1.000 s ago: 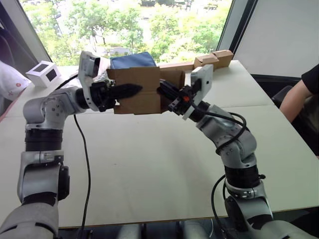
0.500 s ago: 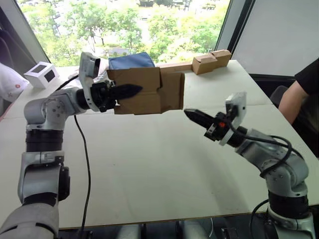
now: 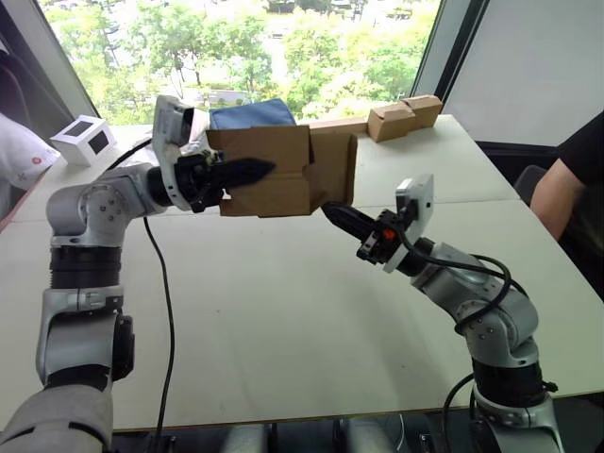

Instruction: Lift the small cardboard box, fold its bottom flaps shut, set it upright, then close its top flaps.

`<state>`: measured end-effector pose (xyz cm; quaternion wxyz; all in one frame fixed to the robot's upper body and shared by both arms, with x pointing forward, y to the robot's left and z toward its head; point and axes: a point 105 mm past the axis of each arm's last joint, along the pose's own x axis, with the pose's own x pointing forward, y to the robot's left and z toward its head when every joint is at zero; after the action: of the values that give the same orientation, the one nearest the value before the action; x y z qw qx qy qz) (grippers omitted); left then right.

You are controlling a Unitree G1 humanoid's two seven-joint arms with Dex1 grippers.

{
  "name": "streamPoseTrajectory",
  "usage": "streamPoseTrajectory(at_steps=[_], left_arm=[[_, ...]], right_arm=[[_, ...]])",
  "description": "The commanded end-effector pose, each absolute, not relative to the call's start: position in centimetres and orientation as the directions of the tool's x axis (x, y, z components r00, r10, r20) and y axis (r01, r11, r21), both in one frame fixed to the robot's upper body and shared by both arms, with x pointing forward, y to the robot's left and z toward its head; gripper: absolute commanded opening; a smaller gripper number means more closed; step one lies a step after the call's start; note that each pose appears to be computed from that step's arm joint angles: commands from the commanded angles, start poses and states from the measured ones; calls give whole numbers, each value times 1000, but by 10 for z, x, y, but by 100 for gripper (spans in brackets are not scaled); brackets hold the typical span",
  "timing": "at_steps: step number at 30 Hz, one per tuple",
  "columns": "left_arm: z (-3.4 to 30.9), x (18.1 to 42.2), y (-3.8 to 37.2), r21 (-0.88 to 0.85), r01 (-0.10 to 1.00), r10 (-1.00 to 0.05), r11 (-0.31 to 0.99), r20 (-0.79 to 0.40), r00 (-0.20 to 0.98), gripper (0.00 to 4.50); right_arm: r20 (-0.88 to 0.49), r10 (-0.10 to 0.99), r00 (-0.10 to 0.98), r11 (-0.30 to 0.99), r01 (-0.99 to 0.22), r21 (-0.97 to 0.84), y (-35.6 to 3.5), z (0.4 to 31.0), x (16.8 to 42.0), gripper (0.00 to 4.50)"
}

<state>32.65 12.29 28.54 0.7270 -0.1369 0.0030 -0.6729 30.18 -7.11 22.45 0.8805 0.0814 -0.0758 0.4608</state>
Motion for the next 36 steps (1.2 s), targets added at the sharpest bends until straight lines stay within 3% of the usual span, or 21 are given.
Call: streamPoseTrajectory(at_steps=[1,13,18,21,27,33,36], left_arm=[[297,319,123,-159,987,-978,39,195,70,0],[297,323,125,-161,985,-980,54,182,84,0],[299,324,127,-157,986,-978,63,187,92,0],[299,324,128,-157,986,-978,63,188,92,0],[299,325,126,-158,986,-977,57,192,87,0],[300,325,125,-156,986,-979,53,189,82,0],[301,325,125,-156,986,-979,57,186,86,0]], right_arm=[[265,828,495,499,-865,55,-60,238,293,2],[282,843,458,468,-883,33,-43,238,293,2],[323,814,484,495,-867,52,-72,255,294,2],[359,814,456,445,-888,118,-91,267,290,2],[453,662,597,561,-795,228,-131,285,324,2],[309,550,775,740,-625,249,-139,253,367,2],[268,563,782,733,-622,275,-126,237,370,2]])
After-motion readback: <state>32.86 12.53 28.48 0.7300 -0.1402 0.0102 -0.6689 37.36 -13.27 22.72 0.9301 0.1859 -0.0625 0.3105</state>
